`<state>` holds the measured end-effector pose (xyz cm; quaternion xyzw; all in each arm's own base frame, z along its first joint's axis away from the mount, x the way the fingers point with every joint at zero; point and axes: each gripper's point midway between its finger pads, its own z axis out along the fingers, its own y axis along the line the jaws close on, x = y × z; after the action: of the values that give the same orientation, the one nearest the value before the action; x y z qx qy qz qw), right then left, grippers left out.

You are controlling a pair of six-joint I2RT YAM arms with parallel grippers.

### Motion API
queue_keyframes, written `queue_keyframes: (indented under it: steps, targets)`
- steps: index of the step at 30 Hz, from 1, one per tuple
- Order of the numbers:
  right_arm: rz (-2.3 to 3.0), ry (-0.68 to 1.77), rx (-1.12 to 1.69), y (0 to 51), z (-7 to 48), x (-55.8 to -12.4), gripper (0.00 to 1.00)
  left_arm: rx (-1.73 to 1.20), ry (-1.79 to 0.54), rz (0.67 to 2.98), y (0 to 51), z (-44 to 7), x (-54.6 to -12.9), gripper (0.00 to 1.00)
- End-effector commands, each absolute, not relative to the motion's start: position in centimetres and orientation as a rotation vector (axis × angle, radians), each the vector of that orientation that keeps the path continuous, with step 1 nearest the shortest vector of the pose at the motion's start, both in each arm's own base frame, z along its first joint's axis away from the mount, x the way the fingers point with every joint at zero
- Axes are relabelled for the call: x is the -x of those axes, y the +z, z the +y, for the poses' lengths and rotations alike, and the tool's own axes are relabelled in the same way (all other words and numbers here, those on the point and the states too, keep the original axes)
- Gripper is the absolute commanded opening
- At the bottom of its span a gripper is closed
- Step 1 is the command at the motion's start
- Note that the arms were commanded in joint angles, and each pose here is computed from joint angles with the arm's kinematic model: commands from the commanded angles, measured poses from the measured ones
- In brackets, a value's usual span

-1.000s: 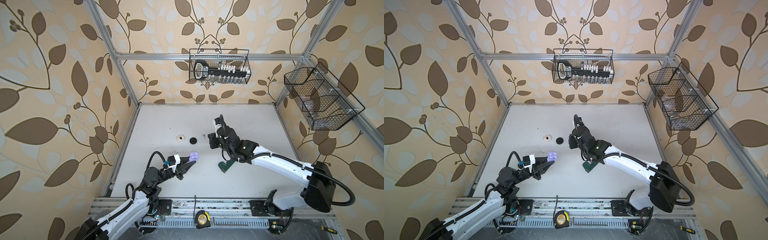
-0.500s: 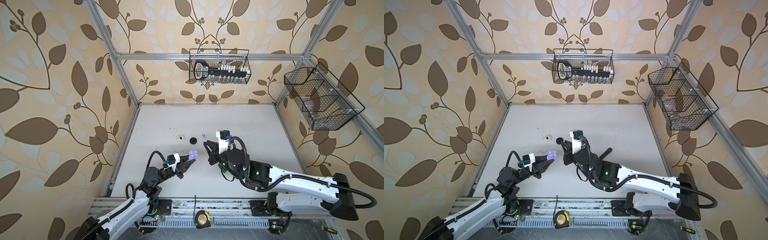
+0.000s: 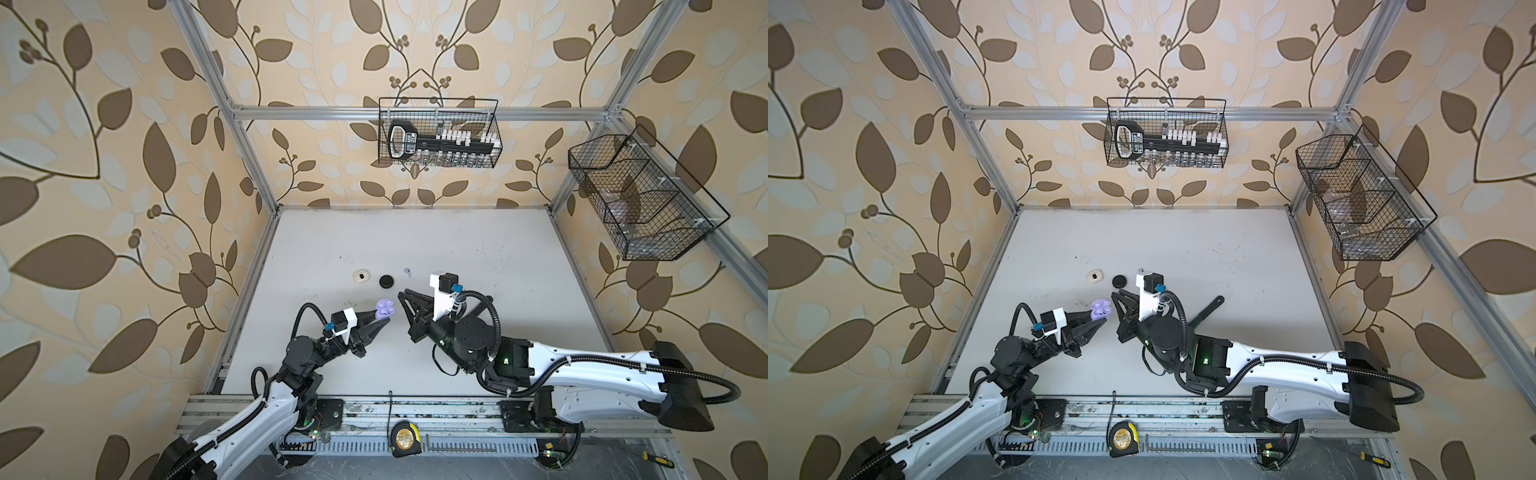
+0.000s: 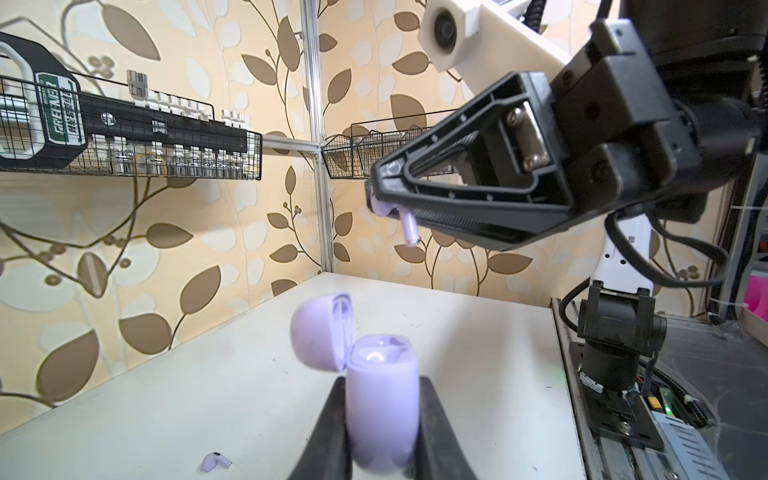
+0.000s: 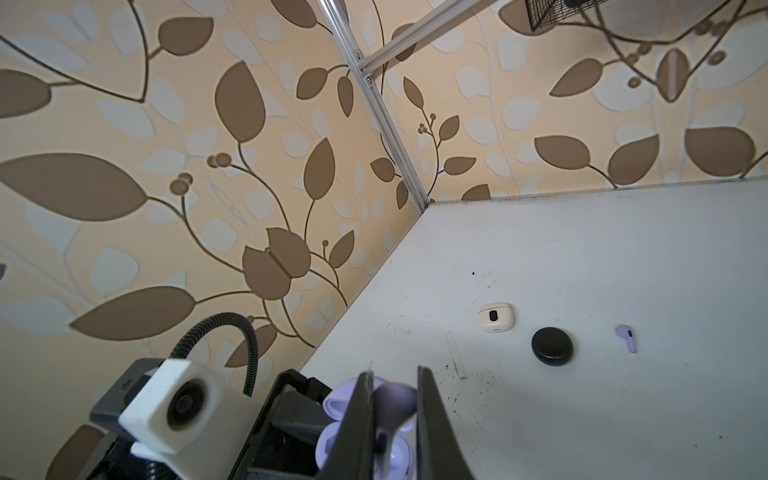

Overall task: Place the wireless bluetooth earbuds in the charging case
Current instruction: 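Lower the lilac earbud into the open lilac case with the right gripper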

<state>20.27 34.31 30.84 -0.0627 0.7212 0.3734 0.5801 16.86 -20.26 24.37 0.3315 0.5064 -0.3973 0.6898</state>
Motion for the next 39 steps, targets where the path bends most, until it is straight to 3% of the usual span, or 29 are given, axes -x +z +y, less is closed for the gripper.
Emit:
queue_keyframes:
  steps: [1, 39]
  targets:
    - [1.671, 0.884, 0.112, 30.6, 34.7, -20.4, 0.13, -0.757, -0.903, 1.060, 25.2, -20.0, -15.8, 0.00]
    - [1.688, 0.916, 0.115, 28.4, 37.1, -19.8, 0.10, -0.692, -0.902, 1.072, 25.7, -19.4, -16.1, 0.00]
